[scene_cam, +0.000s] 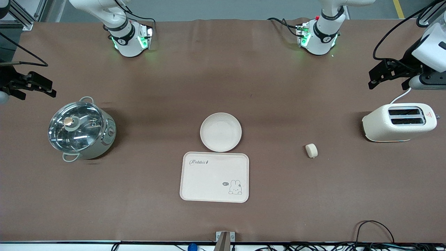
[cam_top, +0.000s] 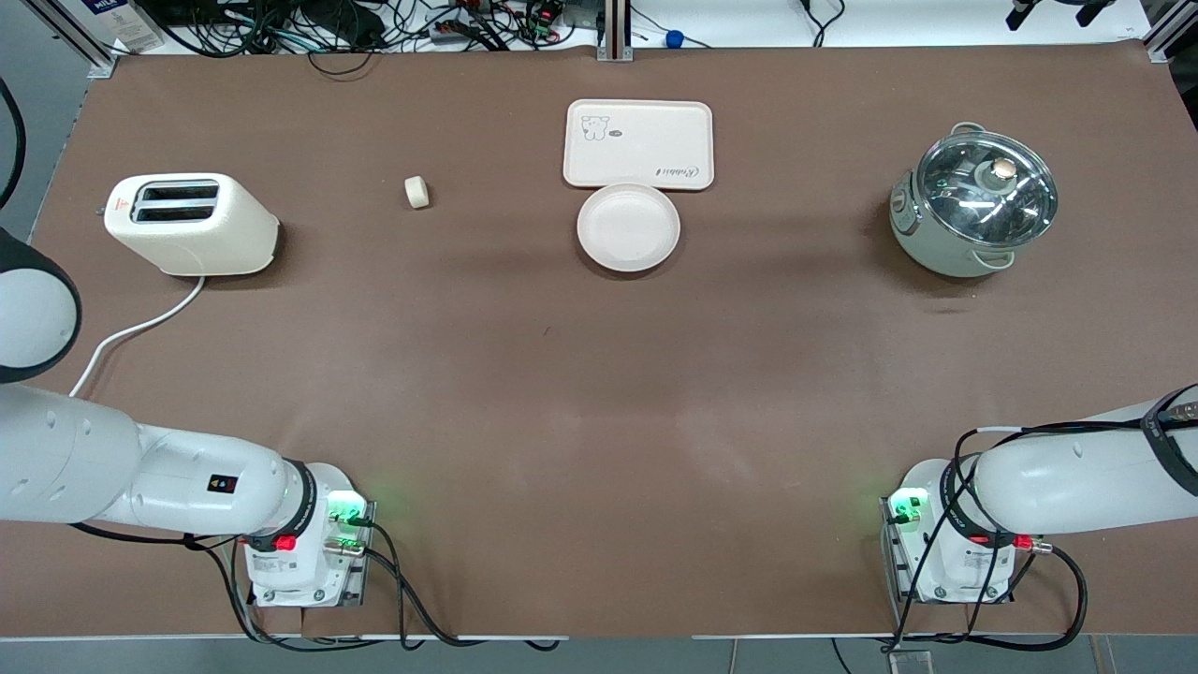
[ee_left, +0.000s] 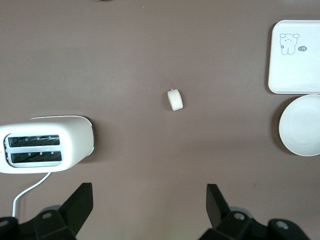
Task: Place bun in plate and plate on tray
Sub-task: 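Reach the left gripper toward the bun while the right gripper reaches the pot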
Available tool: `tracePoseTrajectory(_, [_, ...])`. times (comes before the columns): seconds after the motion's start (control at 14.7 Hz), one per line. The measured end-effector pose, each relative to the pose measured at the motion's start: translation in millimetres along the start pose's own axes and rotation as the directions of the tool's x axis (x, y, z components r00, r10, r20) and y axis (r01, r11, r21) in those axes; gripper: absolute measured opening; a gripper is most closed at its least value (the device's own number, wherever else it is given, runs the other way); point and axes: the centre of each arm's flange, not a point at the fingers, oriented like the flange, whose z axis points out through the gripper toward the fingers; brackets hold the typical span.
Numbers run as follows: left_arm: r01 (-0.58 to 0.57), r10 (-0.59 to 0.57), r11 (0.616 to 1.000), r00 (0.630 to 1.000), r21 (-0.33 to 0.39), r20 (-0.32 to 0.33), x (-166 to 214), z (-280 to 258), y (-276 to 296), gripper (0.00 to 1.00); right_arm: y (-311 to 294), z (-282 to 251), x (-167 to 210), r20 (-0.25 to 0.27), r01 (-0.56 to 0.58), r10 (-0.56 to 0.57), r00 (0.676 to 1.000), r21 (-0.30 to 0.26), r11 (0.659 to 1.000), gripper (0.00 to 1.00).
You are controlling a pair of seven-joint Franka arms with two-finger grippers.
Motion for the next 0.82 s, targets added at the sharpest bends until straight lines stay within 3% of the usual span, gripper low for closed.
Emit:
tracePoseTrajectory(0.34, [0.001, -0.001, 1.0, 1.0, 0.001, 0.013, -0.7, 2.0, -0.4, 1.0, -30.7, 17.8, 16.9, -0.002, 0.052, -0.052, 0.999, -0.009, 0.999, 1.0])
tracePoseTrajectory(0.48, [0.004, -0.005, 1.0, 0.998, 0.007, 0.061, 3.8, 22.4, -2.2, 1.0, -36.1, 31.7, 25.8, 0.008, 0.056, -0.056, 0.998, 0.005, 0.998, 1.0])
tracePoseTrajectory(0.61, [0.016, -0.017, 1.0, 0.993, 0.014, 0.118, 24.4, 80.3, -6.9, 1.0, -45.0, 57.1, 39.7, 0.029, 0.053, -0.055, 0.998, 0.053, 0.997, 1.0])
tracePoseTrajectory(0.82, [0.019, -0.02, 1.0, 0.995, 0.015, 0.095, 64.7, 214.0, -2.8, 1.0, -71.0, 115.6, 65.5, 0.085, 0.06, -0.07, 0.994, 0.109, 0.992, 1.0])
